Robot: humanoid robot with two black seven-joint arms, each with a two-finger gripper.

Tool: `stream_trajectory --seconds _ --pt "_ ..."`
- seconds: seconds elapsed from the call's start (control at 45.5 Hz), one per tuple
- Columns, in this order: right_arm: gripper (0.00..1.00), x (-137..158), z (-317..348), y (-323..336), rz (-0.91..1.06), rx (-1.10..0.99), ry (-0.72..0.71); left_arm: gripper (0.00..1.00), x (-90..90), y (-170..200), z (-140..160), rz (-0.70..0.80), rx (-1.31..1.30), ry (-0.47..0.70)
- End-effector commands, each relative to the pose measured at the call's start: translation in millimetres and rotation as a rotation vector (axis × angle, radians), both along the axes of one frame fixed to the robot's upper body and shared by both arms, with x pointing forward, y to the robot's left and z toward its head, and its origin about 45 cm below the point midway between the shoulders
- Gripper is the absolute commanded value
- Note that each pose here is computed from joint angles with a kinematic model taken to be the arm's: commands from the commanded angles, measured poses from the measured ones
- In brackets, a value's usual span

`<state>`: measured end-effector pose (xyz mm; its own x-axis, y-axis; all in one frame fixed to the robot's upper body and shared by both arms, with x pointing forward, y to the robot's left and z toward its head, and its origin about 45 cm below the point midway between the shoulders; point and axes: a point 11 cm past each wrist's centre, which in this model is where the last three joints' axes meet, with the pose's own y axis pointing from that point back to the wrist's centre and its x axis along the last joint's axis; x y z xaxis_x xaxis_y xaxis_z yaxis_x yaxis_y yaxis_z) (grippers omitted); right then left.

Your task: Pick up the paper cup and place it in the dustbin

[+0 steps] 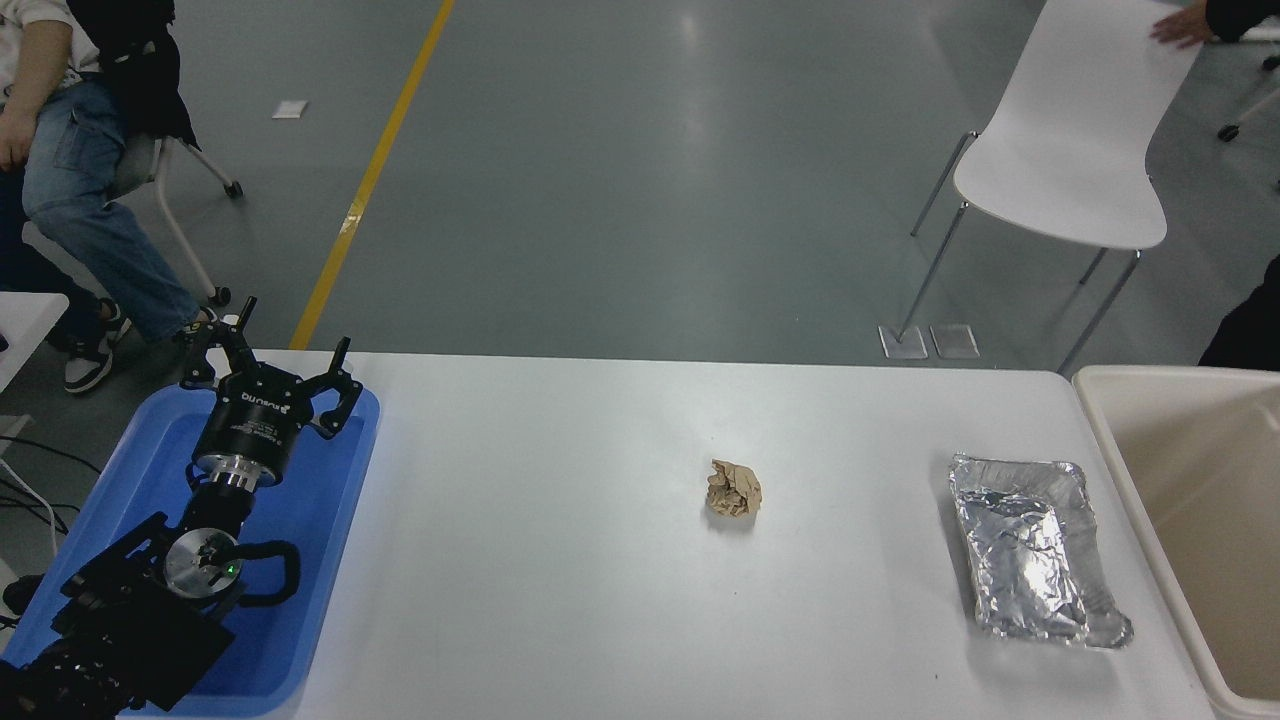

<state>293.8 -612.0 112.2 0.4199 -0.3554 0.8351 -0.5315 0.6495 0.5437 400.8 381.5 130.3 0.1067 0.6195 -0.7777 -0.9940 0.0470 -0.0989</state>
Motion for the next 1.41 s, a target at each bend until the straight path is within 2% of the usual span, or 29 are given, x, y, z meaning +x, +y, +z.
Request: stream_trajectory --seconds 0.0,0.022,0.044,0.088,0.132,0.22,0.242,0.396,0.505,0.703,0.835,0.989,1.121,1.275,1.385 --pt "0.00 -15.2 -20.9 7.1 -0.026 0.029 0.007 1.00 0.0 0.1 0.0 0.001 0.000 0.000" --pt "0.00 -15.2 -21.0 7.1 -0.027 0.030 0.007 1.00 0.0 0.0 -0.1 0.000 0.000 0.001" --pt "0.07 -14.6 -20.5 7.2 -0.027 0.031 0.004 1.00 0.0 0.1 0.0 0.001 0.000 0.000" --pt "0.36 -14.5 -20.5 7.2 -0.025 0.029 0.006 1.00 0.0 0.1 0.0 0.001 0.000 0.000" --pt "0.60 -12.5 -19.6 8.0 -0.023 0.031 0.002 1.00 0.0 0.0 -0.1 0.000 0.000 0.001" --pt "0.96 -11.1 -18.5 8.2 -0.022 0.030 -0.002 1.00 0.0 0.0 -0.1 0.000 0.000 0.001" --pt "1.00 -11.0 -18.5 8.2 -0.022 0.030 -0.002 1.00 0.0 0.0 -0.1 0.000 0.000 0.001" --pt "1.00 -16.6 -24.7 9.7 -0.018 0.037 0.022 1.00 0.0 0.0 -0.1 0.000 0.000 0.001" --pt "1.00 -7.7 -19.5 12.0 -0.011 0.047 0.007 1.00 0.0 0.0 -0.1 0.000 0.000 0.001" --pt "1.00 44.0 42.9 8.5 0.012 0.095 -0.106 1.00 0.0 0.0 -0.1 0.000 0.000 0.001" --pt "1.00 89.6 94.7 29.9 0.119 0.100 -0.129 1.00 0.0 0.0 -0.1 0.000 0.000 0.001" --pt "1.00 132.7 145.1 75.0 0.281 0.068 -0.096 1.00 0.1 -0.5 0.3 -0.002 -0.001 -0.001" --pt "1.00 154.8 181.8 138.0 0.418 0.133 -0.082 1.00 0.2 -1.1 -0.1 -0.002 -0.002 0.000" --pt "1.00 162.6 209.6 200.9 0.560 0.160 0.005 1.00 0.1 -0.4 0.2 -0.001 -0.001 0.000" --pt "1.00 146.6 216.6 235.8 0.631 0.215 0.170 1.00 0.0 0.0 -0.1 0.000 0.000 0.001"
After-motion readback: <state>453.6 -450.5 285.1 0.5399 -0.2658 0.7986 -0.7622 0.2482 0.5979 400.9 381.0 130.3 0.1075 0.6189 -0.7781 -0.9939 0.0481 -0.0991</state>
